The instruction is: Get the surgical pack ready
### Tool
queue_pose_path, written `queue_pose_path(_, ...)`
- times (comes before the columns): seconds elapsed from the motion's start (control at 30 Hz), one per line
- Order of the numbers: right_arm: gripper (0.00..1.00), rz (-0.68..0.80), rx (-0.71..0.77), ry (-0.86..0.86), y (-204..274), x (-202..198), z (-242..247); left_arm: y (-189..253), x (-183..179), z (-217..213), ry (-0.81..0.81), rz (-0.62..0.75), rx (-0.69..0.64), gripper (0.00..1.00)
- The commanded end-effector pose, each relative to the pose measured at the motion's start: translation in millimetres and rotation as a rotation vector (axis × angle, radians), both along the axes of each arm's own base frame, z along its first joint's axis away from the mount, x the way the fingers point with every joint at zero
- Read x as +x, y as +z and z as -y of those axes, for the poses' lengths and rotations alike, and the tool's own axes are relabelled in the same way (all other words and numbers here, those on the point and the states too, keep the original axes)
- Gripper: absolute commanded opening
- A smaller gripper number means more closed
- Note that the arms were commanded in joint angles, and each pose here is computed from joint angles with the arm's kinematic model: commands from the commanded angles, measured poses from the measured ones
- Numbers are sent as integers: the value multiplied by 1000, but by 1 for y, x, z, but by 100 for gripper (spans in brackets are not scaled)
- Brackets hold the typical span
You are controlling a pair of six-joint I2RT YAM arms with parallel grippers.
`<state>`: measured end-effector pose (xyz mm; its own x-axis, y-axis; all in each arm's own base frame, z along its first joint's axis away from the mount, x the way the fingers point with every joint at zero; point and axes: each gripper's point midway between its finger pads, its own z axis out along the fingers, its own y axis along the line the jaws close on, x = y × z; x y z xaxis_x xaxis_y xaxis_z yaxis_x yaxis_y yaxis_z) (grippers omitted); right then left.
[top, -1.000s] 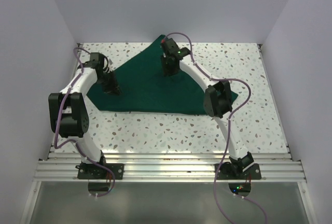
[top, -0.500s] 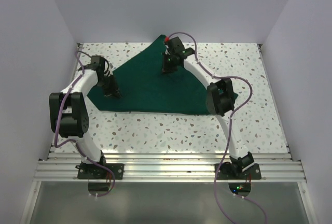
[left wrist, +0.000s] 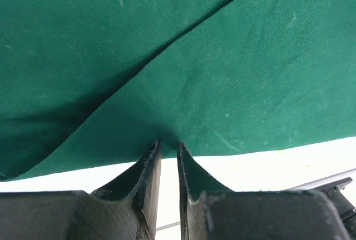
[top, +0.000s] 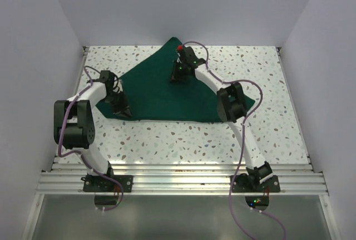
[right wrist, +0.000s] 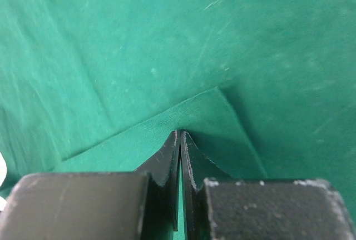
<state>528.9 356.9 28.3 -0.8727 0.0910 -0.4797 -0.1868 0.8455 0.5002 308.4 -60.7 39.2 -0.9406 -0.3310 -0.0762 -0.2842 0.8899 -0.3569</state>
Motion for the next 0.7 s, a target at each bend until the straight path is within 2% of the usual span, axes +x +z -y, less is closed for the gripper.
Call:
queue_pose_path(0.0,2,14,-6,-85,-7,22,16,12,17,-9,9,86,26,20)
queue_pose_path(0.17,2,-28,-14,-89,-23,19,20,27,26,-13,11,116,51,21)
queue_pose_path(0.33,2,-59,9,-99,-14,19,29,8,13,-30,49,64,92,24)
queue_pose_path(0.57,3,-56,-6,-96,31,15,57,-27,9,-64,134,-10,137,23)
queue_pose_path(0.67,2,-33,-11,-121,70,14,81,-37,4,-67,147,-43,127,21)
